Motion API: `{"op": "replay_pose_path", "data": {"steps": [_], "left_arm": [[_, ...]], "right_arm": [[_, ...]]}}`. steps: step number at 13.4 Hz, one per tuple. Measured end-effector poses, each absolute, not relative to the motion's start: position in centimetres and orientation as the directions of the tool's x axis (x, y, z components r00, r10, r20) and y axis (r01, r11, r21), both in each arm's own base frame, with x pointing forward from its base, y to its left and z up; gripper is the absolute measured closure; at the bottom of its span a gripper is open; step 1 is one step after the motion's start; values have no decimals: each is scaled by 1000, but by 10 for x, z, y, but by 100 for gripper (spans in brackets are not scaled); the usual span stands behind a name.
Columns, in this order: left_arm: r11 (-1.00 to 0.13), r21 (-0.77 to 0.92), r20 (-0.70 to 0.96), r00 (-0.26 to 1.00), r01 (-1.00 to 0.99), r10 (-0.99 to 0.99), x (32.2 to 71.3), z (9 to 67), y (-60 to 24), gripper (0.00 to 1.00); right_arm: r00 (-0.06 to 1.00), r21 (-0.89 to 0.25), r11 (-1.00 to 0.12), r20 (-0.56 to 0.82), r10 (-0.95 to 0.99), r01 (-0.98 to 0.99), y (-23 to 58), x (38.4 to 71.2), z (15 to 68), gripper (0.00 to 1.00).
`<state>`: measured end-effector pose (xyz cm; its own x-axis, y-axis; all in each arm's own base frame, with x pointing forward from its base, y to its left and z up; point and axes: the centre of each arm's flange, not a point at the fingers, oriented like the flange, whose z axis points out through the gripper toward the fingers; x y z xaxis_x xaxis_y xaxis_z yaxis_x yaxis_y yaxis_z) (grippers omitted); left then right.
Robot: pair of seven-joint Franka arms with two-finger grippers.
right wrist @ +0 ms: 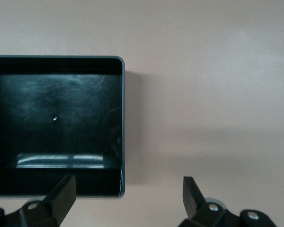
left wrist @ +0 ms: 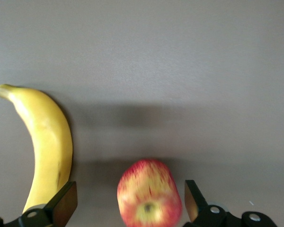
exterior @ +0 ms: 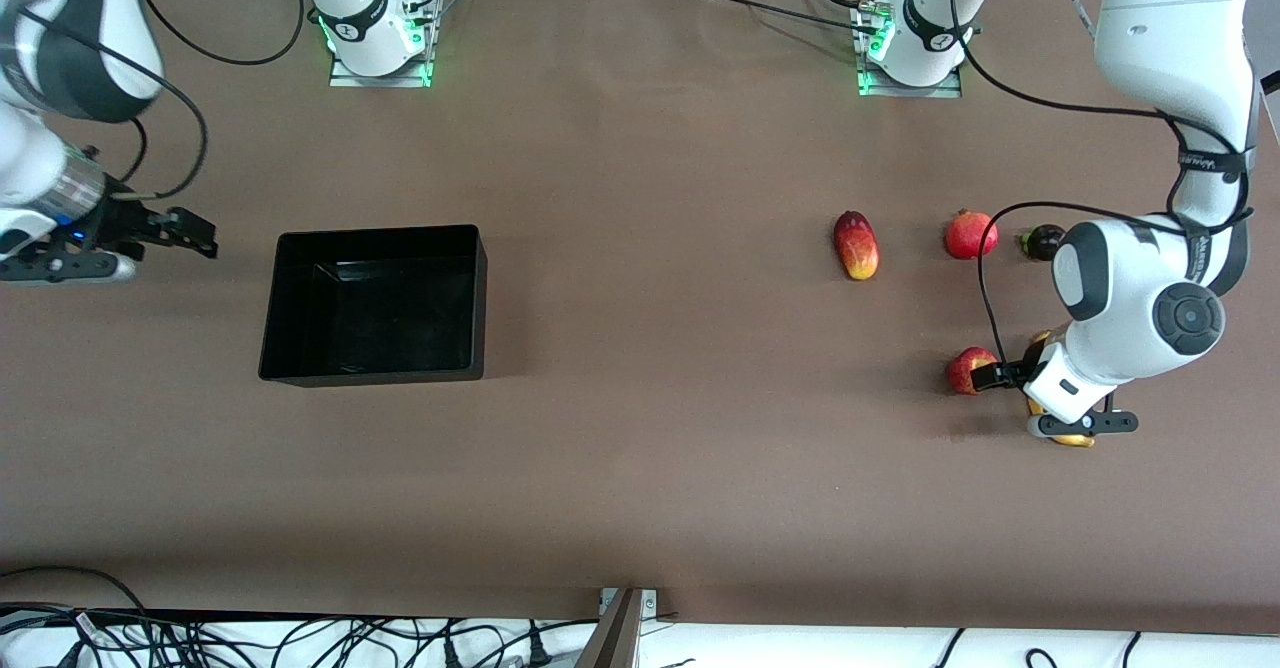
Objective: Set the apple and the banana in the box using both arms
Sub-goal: 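Grasp the red apple with the left gripper while the right gripper grips the box, then slide the black box toward the fruit with the right gripper while the left lifts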
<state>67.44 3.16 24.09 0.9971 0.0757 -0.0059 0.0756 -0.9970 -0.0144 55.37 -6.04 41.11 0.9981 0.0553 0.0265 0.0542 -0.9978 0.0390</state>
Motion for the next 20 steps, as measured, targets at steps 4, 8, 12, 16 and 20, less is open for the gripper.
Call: {"op": "replay_pose_path", "data": {"steps": [4, 8, 12, 16, 20], "left_arm": [[-997, -22, -9, 997, 73, 73, 674, 206, 31, 0], [-998, -15, -3, 998, 65, 65, 667, 192, 22, 0], [-998, -10, -15, 998, 67, 67, 648, 167, 15, 0], [-998, -10, -14, 997, 69, 69, 647, 167, 15, 8], [-997, -10, -14, 997, 73, 74, 647, 168, 18, 29]], "right_arm": [[997, 37, -999, 74, 36, 33, -57, 536, 326, 0], [993, 38, -999, 108, 38, 34, -55, 528, 277, 0], [990, 40, -999, 138, 41, 36, -54, 527, 241, 6], [988, 41, -998, 150, 45, 39, -53, 528, 216, 53], [983, 36, -998, 171, 65, 59, -41, 534, 223, 97]]}}
